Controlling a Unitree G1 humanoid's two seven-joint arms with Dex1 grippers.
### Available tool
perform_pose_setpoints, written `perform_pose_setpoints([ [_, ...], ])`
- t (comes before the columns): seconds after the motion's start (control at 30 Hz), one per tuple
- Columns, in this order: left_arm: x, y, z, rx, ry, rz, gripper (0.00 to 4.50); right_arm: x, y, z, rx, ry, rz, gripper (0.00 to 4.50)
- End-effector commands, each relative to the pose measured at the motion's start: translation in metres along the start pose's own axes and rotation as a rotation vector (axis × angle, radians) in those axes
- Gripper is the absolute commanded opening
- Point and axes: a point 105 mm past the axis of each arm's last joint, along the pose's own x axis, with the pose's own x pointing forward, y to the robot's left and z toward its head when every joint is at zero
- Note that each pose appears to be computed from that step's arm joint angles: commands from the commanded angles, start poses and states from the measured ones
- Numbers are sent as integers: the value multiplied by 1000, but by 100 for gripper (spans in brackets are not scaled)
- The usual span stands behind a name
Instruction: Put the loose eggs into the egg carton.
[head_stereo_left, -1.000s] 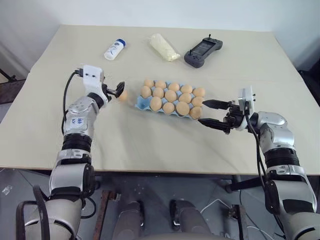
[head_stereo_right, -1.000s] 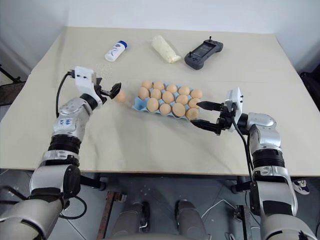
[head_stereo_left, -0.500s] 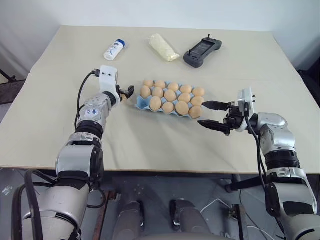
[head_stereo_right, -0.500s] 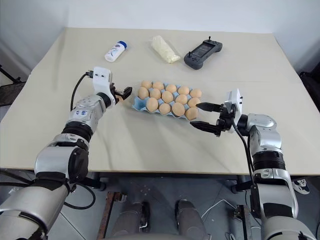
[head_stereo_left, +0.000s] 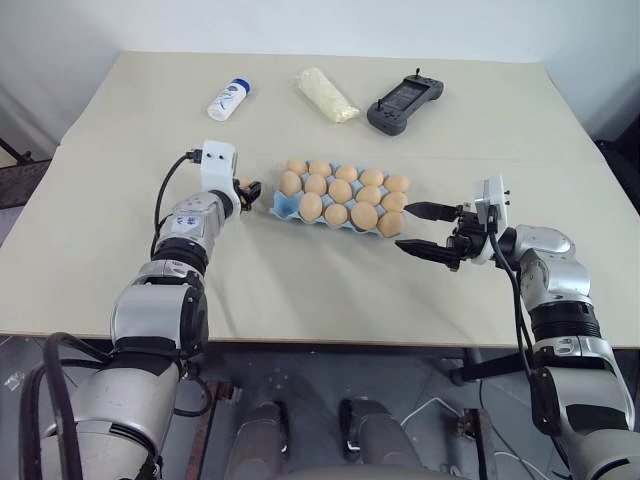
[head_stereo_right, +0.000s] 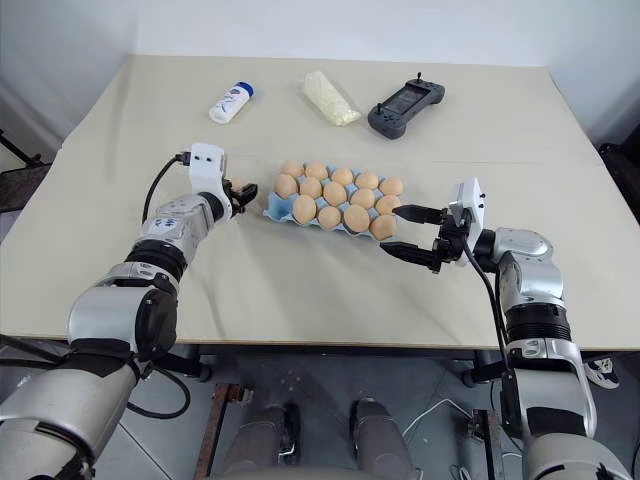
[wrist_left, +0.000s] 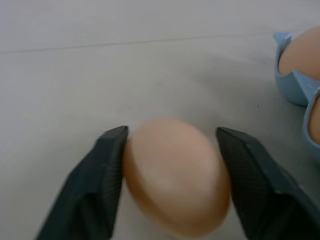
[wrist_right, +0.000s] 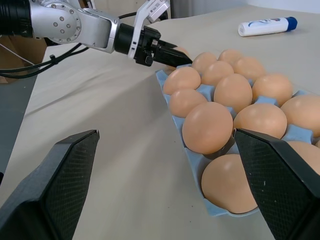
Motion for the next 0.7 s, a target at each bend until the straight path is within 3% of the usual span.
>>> perform_pose_setpoints([
  [0.03, 0, 0, 17, 5, -43, 6, 193, -3, -1, 10, -40, -14, -10, 450],
  [0.23, -7, 5, 54, 32, -188, 4, 188, -6, -1, 12, -49, -21, -24, 450],
  [0.4, -23, -18, 88, 79, -394, -171, 187, -9, 1, 14, -55, -38, -27, 450],
  [0.6, -53, -52, 79, 82, -442, -389, 187, -10, 6, 14, -61, -60, -6, 450],
  [0.7, -58, -58, 62, 90, -401, -424, 187, -9, 6, 11, -55, -53, -13, 450],
])
